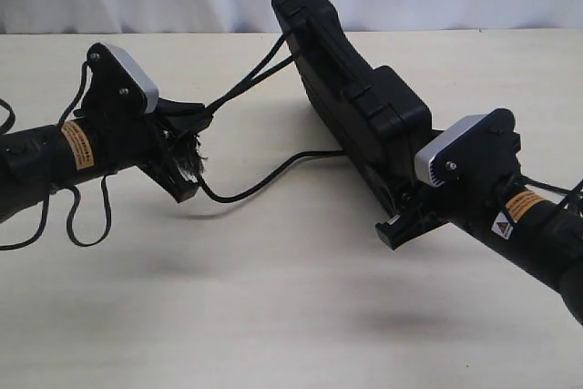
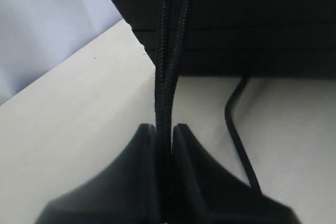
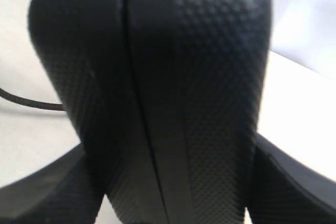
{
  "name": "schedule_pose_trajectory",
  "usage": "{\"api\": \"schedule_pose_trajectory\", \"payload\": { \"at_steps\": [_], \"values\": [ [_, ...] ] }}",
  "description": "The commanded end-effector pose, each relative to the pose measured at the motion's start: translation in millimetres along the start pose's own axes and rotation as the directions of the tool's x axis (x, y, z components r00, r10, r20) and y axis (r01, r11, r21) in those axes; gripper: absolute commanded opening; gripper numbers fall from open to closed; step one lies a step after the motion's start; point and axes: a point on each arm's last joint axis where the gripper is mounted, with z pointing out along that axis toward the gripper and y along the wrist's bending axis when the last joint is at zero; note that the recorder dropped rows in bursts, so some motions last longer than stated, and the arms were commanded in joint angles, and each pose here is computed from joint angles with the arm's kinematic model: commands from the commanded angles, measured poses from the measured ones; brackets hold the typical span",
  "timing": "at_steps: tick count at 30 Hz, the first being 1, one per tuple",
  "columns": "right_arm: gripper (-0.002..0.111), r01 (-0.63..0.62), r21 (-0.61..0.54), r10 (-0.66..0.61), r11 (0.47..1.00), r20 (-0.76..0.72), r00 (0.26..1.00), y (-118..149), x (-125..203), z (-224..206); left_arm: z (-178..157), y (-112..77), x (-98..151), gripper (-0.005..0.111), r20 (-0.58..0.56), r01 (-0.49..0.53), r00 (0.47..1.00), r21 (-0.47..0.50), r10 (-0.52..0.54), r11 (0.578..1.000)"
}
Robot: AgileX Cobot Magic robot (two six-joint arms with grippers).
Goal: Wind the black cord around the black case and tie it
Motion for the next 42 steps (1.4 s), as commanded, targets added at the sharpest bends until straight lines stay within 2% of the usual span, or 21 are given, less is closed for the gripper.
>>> {"api": "schedule_pose_trajectory", "payload": {
  "at_steps": [1,3,6,10,13,16,20,23,28,31,34,37,39,42],
  "values": [
    [0.005,-0.033,0.005,0.033,0.999,-0.064,0.997,0,7,0,-2,-8.9,-2,0.000,0.022,-0.057,0.998,0.093,0.055,0.994],
    [0.005,-0.033,0.005,0.033,0.999,-0.064,0.997,0,7,0,-2,-11.2,-2,0.000,0.023,-0.071,0.997,0.117,0.069,0.991],
    [0.005,-0.033,0.005,0.033,0.999,-0.064,0.997,0,7,0,-2,-11.4,-1,0.000,0.011,-0.043,0.999,0.121,0.042,0.992],
    [0.005,-0.033,0.005,0.033,0.999,-0.060,0.998,0,7,0,0,-14.6,-3,0.000,-0.009,-0.007,1.000,0.185,0.008,0.983],
    [0.005,-0.010,0.003,0.010,1.000,-0.060,0.998,0,7,0,7,-11.3,-9,0.000,-0.082,0.068,0.995,0.249,-0.049,0.966],
    [0.005,-0.005,0.002,0.006,1.000,-0.060,0.998,0,7,0,12,-5.8,-16,0.000,-0.149,0.147,0.983,0.273,-0.109,0.951],
    [0.005,0.020,0.000,-0.020,1.000,-0.063,0.998,0,7,0,16,-3.1,-30,0.000,-0.131,0.222,0.973,0.318,-0.190,0.922],
    [0.005,0.051,-0.004,-0.051,0.999,-0.071,0.996,0,8,0,19,-5.5,-42,0.000,-0.090,0.237,0.972,0.366,-0.219,0.900],
    [0.005,0.113,-0.051,-0.117,0.992,-0.075,0.990,4,9,0,30,-19.3,-62,0.000,-0.048,0.174,0.984,0.412,-0.169,0.895],
    [0.005,0.123,-0.068,-0.129,0.990,-0.093,0.987,5,11,-1,37,-26.1,-70,0.000,-0.049,0.144,0.990,0.399,-0.135,0.906],
    [0.005,0.154,-0.088,-0.164,0.984,-0.127,0.978,6,14,-1,41,-23.1,-68,0.000,-0.066,0.119,0.992,0.328,-0.103,0.937],
    [0.005,0.199,-0.144,-0.217,0.969,-0.123,0.968,11,15,-2,47,-20.5,-66,0.000,-0.028,0.111,0.994,0.294,-0.107,0.949],
    [0.005,0.217,-0.180,-0.242,0.959,-0.130,0.962,13,17,-2,50,-20.9,-64,0.000,0.005,0.100,0.994,0.295,-0.107,0.950],
    [0.007,0.176,-0.174,-0.203,0.969,-0.154,0.967,13,18,-2,54,-22.1,-62,0.000,0.046,0.076,0.994,0.300,-0.094,0.951]
  ]
}}
